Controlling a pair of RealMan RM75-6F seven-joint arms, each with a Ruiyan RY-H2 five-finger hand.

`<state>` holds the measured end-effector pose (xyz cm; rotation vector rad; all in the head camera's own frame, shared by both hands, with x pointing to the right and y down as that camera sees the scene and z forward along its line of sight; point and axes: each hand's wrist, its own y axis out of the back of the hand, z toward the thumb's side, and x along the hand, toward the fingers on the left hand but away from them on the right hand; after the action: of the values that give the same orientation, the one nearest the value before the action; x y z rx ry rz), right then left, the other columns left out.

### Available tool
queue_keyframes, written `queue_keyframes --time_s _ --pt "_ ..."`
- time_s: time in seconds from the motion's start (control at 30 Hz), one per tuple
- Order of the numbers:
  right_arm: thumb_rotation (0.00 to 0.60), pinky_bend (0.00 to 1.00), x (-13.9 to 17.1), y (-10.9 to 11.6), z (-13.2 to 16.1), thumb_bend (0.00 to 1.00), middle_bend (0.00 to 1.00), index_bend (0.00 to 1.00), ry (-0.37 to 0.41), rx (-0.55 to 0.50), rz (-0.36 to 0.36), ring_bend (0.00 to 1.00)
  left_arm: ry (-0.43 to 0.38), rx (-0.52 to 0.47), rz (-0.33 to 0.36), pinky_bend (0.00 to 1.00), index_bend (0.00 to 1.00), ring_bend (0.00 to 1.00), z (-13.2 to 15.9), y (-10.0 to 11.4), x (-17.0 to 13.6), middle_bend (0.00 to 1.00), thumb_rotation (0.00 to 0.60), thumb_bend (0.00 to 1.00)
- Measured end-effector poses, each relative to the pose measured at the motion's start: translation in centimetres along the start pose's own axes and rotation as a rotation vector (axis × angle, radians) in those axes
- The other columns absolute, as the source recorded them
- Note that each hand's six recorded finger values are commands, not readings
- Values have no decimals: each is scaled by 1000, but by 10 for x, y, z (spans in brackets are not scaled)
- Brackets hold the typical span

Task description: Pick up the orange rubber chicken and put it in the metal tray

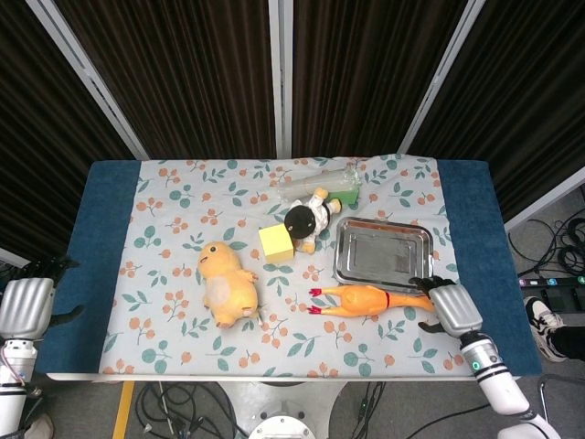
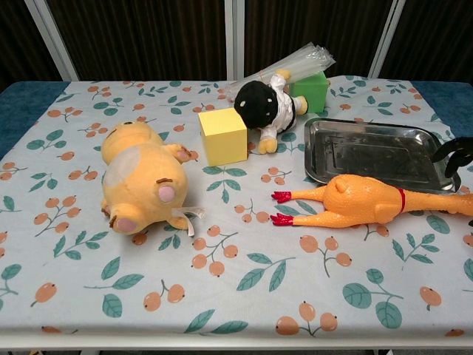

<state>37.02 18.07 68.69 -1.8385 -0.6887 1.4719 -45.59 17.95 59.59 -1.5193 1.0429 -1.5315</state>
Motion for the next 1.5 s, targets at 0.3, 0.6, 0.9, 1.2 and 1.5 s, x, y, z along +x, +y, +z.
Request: queue_keyframes --time_s 0.3,0.6,0.9,1.2,1.5 --pt "600 364 -22 -19 3 82 358 275 -1 33 43 256 5 -13 0 252 342 231 -3 -3 0 329 600 83" --pt "600 364 -16 -25 12 91 368 294 37 38 52 258 11 -20 0 252 342 231 -5 -6 -1 329 600 83" --pt "600 423 -8 -25 12 92 375 295 32 49 63 279 9 -25 -8 252 342 231 -6 -9 0 329 600 81" --pt "600 472 -22 -30 18 112 388 359 31 59 89 286 10 -34 -15 252 342 230 -7 -12 1 329 600 75" --pt "600 473 -28 -32 25 157 403 377 53 86 87 296 21 -47 -16 252 342 231 -11 -14 -1 329 600 72"
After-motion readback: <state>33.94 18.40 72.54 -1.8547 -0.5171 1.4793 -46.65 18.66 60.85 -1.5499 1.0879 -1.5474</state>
